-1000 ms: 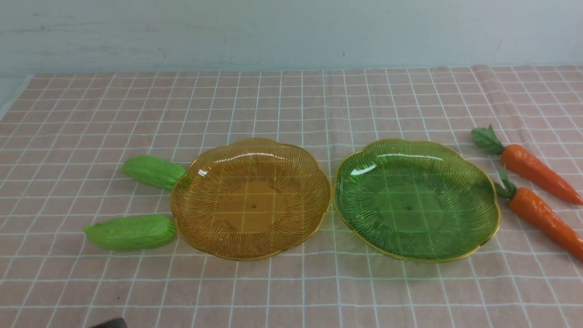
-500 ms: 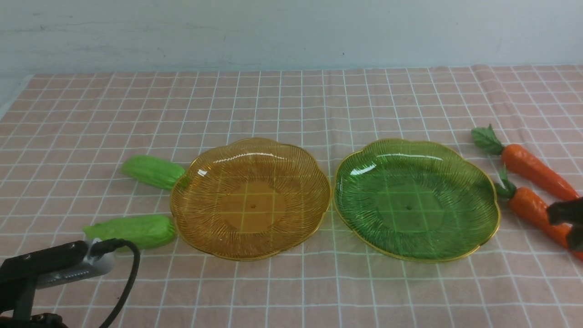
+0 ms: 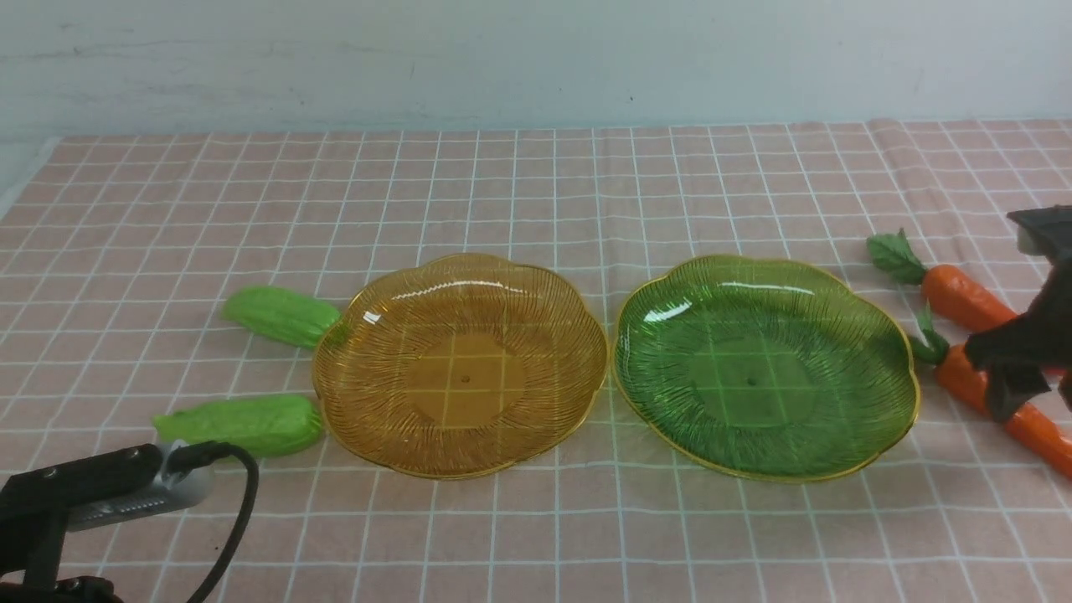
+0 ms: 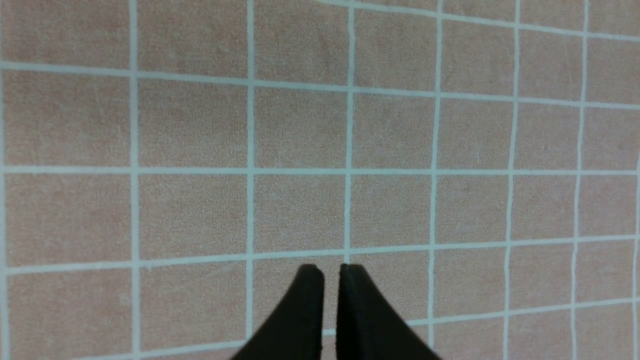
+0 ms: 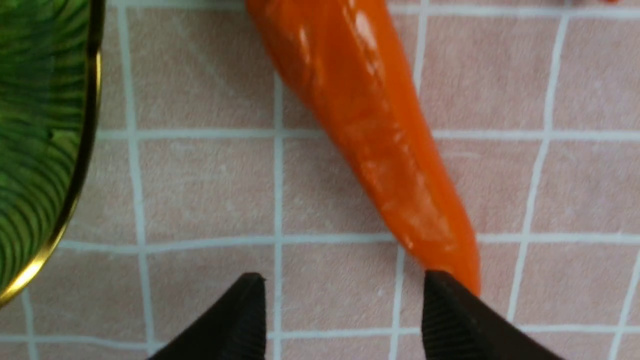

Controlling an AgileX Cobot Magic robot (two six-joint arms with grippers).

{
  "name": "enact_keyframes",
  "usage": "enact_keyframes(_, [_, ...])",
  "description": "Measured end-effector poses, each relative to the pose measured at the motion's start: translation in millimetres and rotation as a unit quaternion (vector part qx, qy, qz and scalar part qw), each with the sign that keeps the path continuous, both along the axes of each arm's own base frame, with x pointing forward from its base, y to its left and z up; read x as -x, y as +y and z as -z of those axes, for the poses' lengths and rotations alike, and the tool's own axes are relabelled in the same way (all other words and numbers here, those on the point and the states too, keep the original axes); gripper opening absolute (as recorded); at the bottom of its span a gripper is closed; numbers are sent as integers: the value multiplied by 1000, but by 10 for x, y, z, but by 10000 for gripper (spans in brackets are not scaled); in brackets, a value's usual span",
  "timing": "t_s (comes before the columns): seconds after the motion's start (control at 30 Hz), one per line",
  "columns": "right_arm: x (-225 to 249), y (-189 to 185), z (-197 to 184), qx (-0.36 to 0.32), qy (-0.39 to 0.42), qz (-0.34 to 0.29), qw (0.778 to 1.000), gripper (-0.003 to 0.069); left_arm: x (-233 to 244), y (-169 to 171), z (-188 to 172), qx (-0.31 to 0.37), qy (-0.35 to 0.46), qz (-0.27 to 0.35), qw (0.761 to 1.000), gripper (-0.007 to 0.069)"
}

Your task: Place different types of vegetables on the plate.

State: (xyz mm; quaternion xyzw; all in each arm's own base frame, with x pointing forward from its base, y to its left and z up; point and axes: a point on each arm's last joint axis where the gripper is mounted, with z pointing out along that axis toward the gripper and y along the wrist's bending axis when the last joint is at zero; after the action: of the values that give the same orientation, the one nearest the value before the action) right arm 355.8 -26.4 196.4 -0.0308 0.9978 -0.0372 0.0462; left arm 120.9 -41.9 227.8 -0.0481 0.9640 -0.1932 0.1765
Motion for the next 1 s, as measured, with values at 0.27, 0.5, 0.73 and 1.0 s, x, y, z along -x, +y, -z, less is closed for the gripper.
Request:
enact_keyframes(0.27, [-143, -19, 311, 10, -2, -38, 999, 517, 0, 0, 0, 1, 1, -3, 1000, 31])
enact_keyframes(0.5, [-174, -43, 457, 23, 11, -60, 998, 398, 0, 1, 0, 1, 1, -3, 1000, 31])
enact_keyframes(0.73, [-218, -60, 40, 28, 28, -46, 998, 232, 0, 1, 1, 0, 1, -3, 1000, 31])
enact_keyframes(1.0, [-394, 499, -544, -130, -65, -40, 989, 232, 0, 2, 1, 0, 1, -3, 1000, 39])
